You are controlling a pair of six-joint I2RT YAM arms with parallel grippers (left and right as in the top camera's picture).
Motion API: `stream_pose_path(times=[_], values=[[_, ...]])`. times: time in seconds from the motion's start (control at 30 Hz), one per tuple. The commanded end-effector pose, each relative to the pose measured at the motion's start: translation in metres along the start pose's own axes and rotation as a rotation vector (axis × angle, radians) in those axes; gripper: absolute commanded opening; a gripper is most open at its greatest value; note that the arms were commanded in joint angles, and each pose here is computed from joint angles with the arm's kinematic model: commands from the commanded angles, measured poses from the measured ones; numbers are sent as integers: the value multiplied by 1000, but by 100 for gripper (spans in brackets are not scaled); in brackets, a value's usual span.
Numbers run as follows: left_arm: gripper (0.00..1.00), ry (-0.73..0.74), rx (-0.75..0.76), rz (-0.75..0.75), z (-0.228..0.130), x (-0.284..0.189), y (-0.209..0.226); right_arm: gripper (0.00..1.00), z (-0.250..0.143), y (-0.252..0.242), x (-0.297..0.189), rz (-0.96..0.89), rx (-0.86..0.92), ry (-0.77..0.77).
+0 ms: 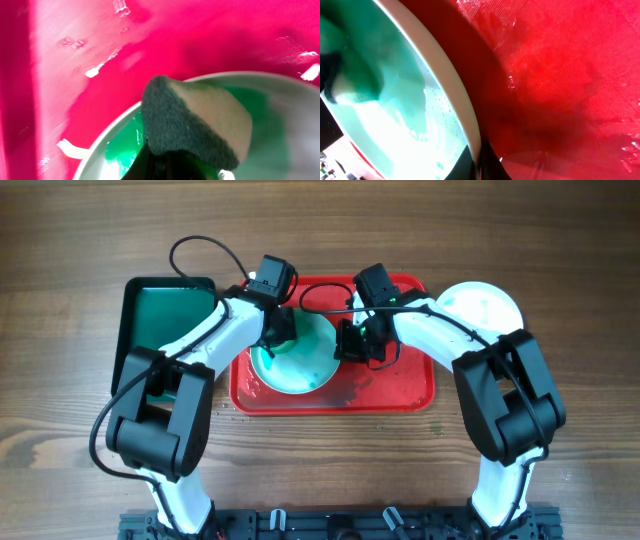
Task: Clean dirty plates on tray and stack at the side
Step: 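Hold plate rim with right gripper, scrub plate with sponge in left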
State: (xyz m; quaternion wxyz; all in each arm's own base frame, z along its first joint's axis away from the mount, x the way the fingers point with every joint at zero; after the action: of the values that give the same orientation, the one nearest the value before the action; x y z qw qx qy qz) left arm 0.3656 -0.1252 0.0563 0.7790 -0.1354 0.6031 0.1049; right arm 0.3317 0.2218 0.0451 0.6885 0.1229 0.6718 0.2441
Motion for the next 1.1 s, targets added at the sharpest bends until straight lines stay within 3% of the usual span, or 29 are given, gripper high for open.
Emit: stream_pose_path(times=[0.0,0.1,0.2,0.3,0.47,0.53,0.63,0.83,0.97,1.07], values=[[4,129,42,123,-25,17,30,4,-6,-5,6,6,17,33],[4,390,260,-191,-62,7,2,4,-6,-5,6,6,16,32],[4,542,383,-459,-86,-12,-18,4,-6,-4,6,6,15,30],[4,535,401,-528,-85,-15,-25,4,-6,-4,6,6,15,30],[4,349,458,-608,-58,-8,-47,4,-5,-4,6,8,12,26],[4,269,427,-568,-43,-3,-50,4,-4,-4,6,8,12,24],[4,130,300,-385,-17,10,-40,4,-4,-4,6,7,10,23],[4,-157,-73,197,20,16,34,4,-4,-5,6,4,10,23],[4,-41,-67,242,0,16,46,4,-3,-5,6,3,7,15],[4,218,-14,77,-36,15,30,4,-3,-4,6,5,5,16]])
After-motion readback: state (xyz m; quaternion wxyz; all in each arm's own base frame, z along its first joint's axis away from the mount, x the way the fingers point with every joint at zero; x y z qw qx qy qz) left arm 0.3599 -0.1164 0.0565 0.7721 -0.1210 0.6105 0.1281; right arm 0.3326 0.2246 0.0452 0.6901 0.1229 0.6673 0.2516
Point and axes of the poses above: each gripper's point midway between its finger pads, its own x axis out along the fingers, its own y axis along the line the jaws close on, z = x × y, the point moved 5 cm from there along -x, back along the fingers, and after that the axes turned 13 degrees about -x, right-handed, at the moved point
